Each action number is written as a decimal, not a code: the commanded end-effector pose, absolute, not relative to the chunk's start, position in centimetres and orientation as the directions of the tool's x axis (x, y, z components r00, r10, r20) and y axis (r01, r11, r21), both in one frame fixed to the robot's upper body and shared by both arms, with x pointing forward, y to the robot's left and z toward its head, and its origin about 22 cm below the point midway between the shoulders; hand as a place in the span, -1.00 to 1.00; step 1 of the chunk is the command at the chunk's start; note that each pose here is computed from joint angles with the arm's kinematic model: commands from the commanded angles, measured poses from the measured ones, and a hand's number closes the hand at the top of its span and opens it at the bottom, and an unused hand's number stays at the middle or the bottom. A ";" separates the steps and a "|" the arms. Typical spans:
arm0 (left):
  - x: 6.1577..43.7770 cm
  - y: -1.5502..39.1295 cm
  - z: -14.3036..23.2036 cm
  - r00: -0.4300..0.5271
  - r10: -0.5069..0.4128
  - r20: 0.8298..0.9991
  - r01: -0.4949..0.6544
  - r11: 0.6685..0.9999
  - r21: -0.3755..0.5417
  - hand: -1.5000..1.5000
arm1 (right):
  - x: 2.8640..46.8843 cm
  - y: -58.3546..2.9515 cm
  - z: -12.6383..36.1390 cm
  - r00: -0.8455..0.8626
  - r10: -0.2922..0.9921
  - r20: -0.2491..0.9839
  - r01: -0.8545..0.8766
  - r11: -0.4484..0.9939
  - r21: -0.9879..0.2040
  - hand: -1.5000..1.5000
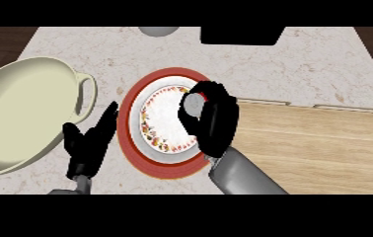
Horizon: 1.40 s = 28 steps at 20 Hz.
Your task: Pick the can from the tray and place it in the plate
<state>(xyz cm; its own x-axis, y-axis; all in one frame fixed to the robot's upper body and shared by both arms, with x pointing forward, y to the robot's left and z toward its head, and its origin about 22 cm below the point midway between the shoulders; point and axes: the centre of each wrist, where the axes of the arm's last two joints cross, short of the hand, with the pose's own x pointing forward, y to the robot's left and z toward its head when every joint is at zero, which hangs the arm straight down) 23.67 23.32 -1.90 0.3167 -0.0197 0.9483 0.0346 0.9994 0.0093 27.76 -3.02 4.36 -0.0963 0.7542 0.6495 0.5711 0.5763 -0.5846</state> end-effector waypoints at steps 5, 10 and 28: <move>24.7 23.6 -2.0 0.358 -0.023 0.933 0.068 0.998 -0.001 0.00 | 31.1 -3.7 1.3 0.212 0.727 0.653 0.324 0.578 -0.749 -1.00; 25.1 23.7 -1.8 0.348 -0.013 0.937 0.048 0.999 -0.004 0.00 | 33.2 -3.9 1.4 0.095 0.652 0.753 0.348 0.687 -0.638 -1.00; 23.6 25.3 -3.6 0.363 -0.002 0.932 -0.003 1.000 0.004 0.00 | 28.4 -9.3 2.2 -0.149 0.234 0.961 0.286 0.940 -0.184 -1.00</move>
<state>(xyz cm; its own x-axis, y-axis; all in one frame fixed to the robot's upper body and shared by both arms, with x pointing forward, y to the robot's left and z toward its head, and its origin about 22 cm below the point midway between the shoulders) 23.56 23.95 -2.28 0.3169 -0.0102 0.9484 0.0153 0.9999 0.0056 30.13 -7.23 2.14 -0.1053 0.3138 0.9436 0.3600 0.8966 -0.2580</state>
